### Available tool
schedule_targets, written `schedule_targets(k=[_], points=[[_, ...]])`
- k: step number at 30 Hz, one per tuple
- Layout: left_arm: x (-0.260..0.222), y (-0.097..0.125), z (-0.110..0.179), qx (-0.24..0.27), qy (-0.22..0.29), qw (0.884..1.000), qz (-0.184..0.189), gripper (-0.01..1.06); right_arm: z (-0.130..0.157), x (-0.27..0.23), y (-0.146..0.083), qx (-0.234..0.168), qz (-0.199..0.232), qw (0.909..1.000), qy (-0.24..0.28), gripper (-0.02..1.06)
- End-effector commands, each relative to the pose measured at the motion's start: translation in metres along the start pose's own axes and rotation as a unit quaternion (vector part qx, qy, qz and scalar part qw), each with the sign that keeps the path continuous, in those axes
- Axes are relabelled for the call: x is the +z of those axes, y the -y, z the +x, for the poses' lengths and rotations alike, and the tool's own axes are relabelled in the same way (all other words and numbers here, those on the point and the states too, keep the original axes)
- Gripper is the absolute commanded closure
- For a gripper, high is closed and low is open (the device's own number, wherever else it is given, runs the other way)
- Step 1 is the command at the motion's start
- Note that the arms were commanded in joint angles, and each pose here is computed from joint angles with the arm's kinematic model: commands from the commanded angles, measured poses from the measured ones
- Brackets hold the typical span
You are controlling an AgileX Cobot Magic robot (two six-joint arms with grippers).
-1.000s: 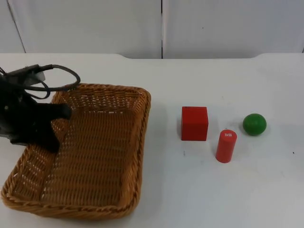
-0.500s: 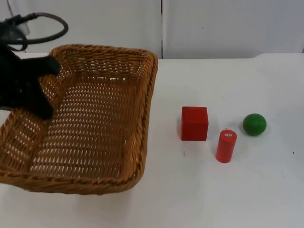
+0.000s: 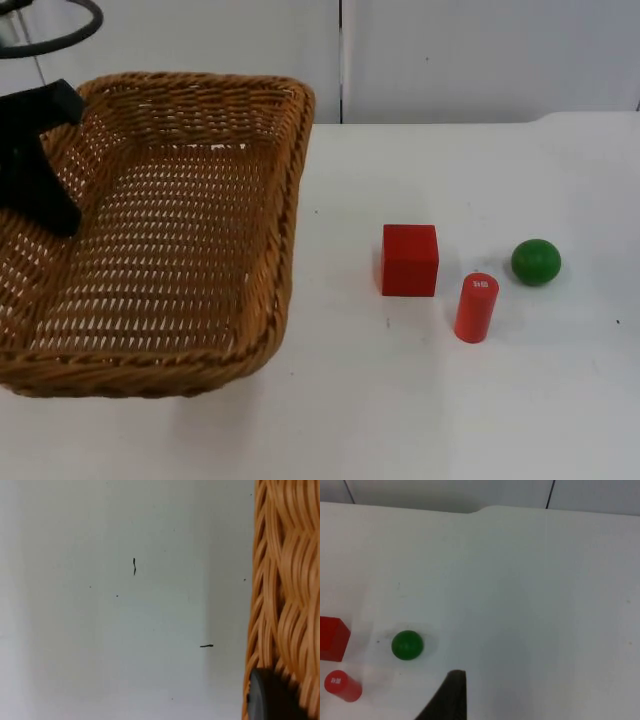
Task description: Pick up the basket with the left hand and place the object to the left of the red cylinder into the basket with the right hand.
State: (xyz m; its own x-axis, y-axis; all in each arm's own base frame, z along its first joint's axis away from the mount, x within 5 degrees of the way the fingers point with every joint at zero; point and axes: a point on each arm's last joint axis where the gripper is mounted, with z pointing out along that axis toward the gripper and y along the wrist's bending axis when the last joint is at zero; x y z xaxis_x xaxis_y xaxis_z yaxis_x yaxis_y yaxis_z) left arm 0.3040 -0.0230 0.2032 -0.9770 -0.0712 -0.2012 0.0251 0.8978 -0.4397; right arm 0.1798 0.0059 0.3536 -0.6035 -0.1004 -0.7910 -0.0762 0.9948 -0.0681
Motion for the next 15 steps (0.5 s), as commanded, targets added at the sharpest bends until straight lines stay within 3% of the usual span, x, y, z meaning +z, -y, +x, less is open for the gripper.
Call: schedule_targets(k=[1, 15], points=[[-0.0024, 0.0045, 0.0021, -0.003, 0.005, 1.000, 0.023, 1.05, -0.0006, -0.0014, 0.0012, -0.002, 0.003, 1.0000, 0.000, -0.01], [0.0014, 0.0018, 0.0054, 0.003, 0.006, 1.000, 0.018, 1.05, -0.0008, -0.0014, 0.0006, 0.001, 0.000, 1.0000, 0.001, -0.01]])
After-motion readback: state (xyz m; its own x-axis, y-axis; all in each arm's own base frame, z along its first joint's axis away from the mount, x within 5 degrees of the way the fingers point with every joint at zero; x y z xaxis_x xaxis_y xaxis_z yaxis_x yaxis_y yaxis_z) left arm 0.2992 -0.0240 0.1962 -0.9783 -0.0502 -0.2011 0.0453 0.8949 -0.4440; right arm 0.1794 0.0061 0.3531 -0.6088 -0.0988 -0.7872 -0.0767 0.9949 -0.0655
